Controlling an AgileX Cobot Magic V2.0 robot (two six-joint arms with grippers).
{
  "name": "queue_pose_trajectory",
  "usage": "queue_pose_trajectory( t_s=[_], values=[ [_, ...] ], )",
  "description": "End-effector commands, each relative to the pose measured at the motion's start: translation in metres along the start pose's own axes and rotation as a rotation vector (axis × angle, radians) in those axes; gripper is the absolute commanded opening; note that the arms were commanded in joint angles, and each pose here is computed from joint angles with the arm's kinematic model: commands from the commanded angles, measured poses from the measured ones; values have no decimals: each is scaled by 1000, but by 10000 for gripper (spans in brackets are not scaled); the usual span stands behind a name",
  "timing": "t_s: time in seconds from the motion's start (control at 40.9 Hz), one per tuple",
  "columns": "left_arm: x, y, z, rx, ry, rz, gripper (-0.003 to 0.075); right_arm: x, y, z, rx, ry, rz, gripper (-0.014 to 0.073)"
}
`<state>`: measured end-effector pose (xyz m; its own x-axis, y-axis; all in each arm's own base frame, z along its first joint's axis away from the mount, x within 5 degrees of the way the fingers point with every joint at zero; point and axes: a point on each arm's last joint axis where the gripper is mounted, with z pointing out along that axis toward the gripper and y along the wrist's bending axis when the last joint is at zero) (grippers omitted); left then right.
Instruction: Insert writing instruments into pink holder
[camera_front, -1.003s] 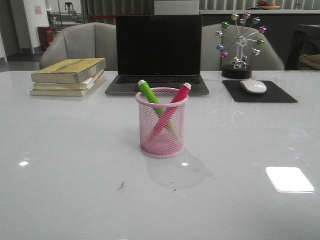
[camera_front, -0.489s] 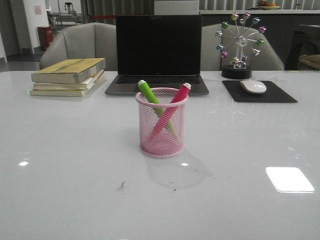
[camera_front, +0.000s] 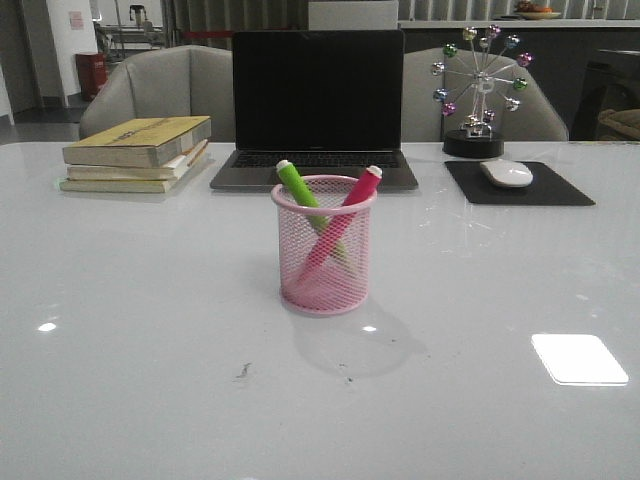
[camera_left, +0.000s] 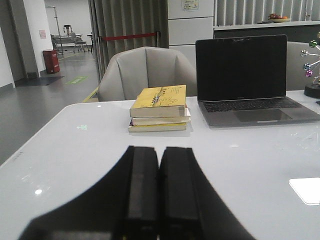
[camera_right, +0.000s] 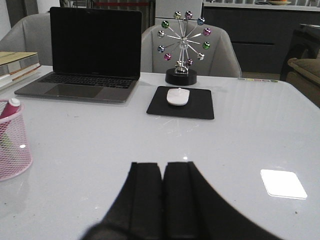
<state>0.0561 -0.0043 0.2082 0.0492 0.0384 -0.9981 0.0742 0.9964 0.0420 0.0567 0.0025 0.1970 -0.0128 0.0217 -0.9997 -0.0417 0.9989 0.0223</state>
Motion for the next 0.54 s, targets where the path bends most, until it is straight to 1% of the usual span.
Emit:
queue_pose_trajectory(
  t_s=[0.0,0.196,0.514],
  values=[
    [-8,0,-2,-2,-108,-10,91,-11,0,-2,8,-116,2,57],
    [-8,0,-2,-2,-108,-10,91,-11,-2,-2,39,-117,0,57],
    [-8,0,-2,-2,-108,-10,91,-11,-2,-2,38,-117,1,57]
  ],
)
